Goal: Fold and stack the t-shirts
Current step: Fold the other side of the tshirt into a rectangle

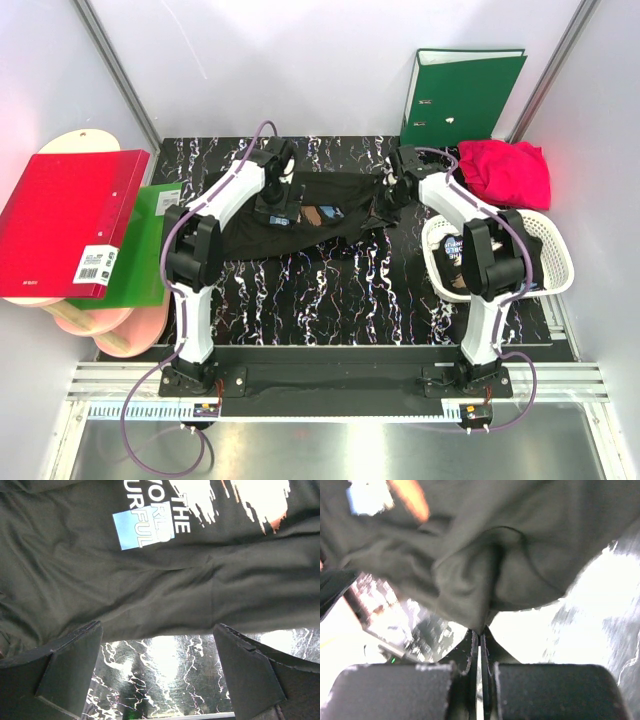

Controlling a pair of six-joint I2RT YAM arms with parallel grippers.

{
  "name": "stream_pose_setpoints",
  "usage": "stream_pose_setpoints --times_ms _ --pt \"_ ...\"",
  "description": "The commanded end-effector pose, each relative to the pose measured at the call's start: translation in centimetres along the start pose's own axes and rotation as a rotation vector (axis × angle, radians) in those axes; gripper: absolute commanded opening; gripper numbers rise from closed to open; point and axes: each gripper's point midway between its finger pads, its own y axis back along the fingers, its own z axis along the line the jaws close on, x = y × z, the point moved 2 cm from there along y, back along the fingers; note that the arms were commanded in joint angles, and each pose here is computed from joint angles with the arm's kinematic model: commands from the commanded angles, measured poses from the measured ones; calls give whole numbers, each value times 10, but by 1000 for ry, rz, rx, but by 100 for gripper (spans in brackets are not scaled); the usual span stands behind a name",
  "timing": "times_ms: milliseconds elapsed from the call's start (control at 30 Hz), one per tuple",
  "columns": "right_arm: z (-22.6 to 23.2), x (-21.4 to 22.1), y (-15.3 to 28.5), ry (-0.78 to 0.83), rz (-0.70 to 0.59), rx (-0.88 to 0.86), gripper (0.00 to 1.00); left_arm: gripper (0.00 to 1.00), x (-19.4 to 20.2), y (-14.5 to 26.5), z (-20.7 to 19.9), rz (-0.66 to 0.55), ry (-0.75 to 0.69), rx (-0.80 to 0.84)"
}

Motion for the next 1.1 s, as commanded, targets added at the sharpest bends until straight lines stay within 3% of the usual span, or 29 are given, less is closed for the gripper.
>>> stream_pose_setpoints --times_ms 0,333,400,433,467,533,567,633,700,867,1067 --pt "33 16 55 23 40 -63 0 99 0 -5 0 4 -14 -15" --pt "39 59 92 -67 279 -40 0 99 3 -10 -3 22 -11 6" --pt "35 76 95 -95 384 -16 0 99 2 -9 -3 21 -13 7" --pt "34 80 96 -103 415 -14 22 99 3 -9 -4 21 -13 8" --pt "31 88 99 -104 463 1 37 99 3 -10 -4 24 -13 7" --pt "26 90 103 -75 462 34 54 99 4 -11 -4 25 -13 7" --pt "24 90 107 -57 450 54 73 99 4 -11 -4 26 -13 5" --pt "18 86 116 -15 389 101 85 99 4 -11 -4 28 -13 4" --pt "13 86 122 11 354 136 88 99 5 -12 -5 31 -13 4" --pt "-20 109 113 11 419 234 84 99 7 -13 -7 37 -19 6" --pt "-65 126 85 15 437 363 70 99 7 -14 -11 38 -28 12"
